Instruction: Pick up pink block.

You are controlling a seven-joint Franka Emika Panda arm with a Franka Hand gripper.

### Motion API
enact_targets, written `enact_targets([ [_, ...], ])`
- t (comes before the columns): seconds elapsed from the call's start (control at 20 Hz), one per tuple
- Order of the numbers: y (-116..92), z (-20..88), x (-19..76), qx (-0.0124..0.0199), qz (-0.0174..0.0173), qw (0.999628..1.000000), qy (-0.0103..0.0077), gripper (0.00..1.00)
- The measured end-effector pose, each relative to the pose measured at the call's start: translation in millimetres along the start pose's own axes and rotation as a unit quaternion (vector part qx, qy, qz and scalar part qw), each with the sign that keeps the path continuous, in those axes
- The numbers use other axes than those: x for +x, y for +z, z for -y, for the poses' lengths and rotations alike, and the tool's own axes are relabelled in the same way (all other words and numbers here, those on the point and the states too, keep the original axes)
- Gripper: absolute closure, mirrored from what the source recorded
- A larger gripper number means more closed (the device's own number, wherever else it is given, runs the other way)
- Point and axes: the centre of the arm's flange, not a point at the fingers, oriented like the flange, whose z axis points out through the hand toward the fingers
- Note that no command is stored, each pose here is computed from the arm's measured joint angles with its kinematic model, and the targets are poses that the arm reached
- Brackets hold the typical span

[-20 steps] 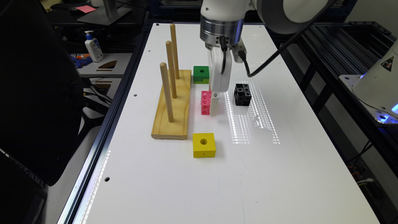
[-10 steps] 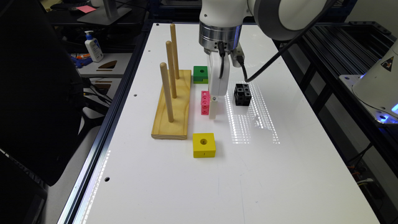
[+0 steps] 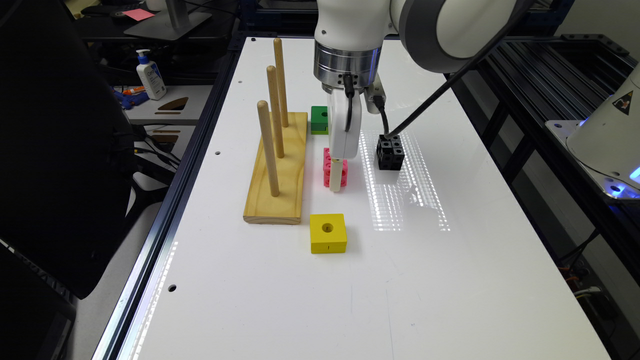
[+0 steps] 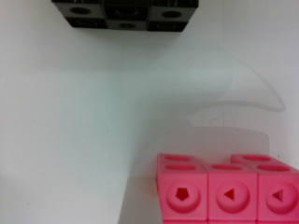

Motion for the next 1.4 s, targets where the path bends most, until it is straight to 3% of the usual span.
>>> enact_targets([
  [0.6, -0.5, -0.4, 0.0, -0.0008, 0.0004, 1.000000, 0.0001, 1.00],
  [0.7, -4.2, 0.1, 0.5, -0.0001, -0.0009, 1.000000, -0.0001, 1.00],
  [0.85, -17.3, 1.7, 1.4, -0.0010, -0.0025, 0.999996, -0.0009, 1.00],
  [1.05, -40.3, 3.0, 1.6, -0.0055, -0.0028, 0.999978, -0.0024, 1.00],
  [1.15, -46.4, 2.9, 1.1, -0.0063, -0.0033, 0.999971, -0.0028, 1.00],
  [1.25, -54.3, 3.7, 1.3, -0.0058, -0.0051, 0.999964, -0.0033, 1.00],
  [1.4, -78.1, 4.6, 0.6, -0.0078, -0.0077, 0.999929, -0.0046, 1.00],
])
